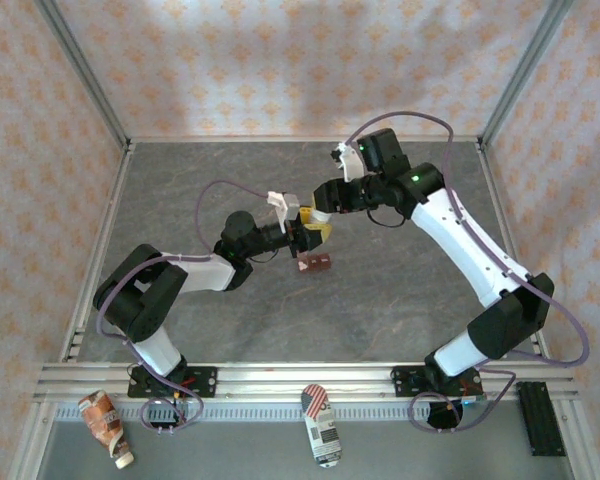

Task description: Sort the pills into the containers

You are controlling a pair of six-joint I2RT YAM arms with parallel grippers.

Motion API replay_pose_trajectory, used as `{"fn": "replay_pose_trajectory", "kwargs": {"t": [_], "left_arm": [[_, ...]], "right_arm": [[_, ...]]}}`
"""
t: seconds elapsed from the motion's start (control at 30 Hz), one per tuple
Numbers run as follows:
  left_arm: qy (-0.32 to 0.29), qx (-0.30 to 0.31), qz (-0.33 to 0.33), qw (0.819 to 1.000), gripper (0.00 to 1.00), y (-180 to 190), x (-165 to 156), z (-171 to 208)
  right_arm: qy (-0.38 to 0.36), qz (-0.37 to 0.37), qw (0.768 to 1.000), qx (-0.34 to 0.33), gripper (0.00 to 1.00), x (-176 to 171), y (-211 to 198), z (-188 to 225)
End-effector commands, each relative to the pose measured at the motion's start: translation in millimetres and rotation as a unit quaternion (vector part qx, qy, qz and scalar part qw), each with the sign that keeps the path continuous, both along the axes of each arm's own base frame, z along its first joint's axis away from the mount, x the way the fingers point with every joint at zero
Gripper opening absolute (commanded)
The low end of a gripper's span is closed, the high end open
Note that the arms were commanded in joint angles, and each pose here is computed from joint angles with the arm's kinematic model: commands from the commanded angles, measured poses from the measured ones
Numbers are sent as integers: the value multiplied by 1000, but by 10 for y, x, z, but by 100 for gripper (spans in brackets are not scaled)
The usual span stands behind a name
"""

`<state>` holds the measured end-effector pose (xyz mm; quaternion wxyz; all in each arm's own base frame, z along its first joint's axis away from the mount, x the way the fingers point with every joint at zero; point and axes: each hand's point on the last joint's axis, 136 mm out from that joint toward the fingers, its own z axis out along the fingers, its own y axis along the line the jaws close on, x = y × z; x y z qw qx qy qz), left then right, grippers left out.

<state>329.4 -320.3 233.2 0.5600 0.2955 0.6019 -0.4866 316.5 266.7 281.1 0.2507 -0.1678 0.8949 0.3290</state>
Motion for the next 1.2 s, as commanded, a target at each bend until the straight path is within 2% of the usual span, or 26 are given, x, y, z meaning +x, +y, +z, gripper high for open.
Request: {"fn": "replay_pose_trajectory", "kwargs": {"t": [0.0,0.2,0.33,0.43,0.53,0.63,0.7,0.87,1.03,1.17], "left_arm": [[-84,-25,66,994,0,110,104,394],[-136,20,176,975,0,157,163,309],[-161,53,229,959,0,117,151,234],[-156,57,252,953,0,105,183,191],[-142,53,263,953,0,107,236,153],[-137,53,272,951,0,131,272,127],[-133,52,272,952,0,145,269,119],[-125,44,249,959,0,163,241,102],[-122,36,199,972,0,139,153,96],[-103,8,125,987,0,141,58,183]], "right_arm": [[38,-55,998,-16,41,-33,72,-282],[61,-166,984,-38,41,99,189,-617],[71,-205,976,-27,41,188,290,-737],[73,-224,972,-16,43,252,337,-761],[68,-230,971,-12,50,296,342,-709],[52,-238,970,-1,62,355,241,-515],[38,-252,967,18,72,397,86,-319],[-7,-249,965,82,81,355,-242,257],[-37,-210,973,90,83,220,-411,570],[-58,-137,987,60,82,79,-384,603]]}}
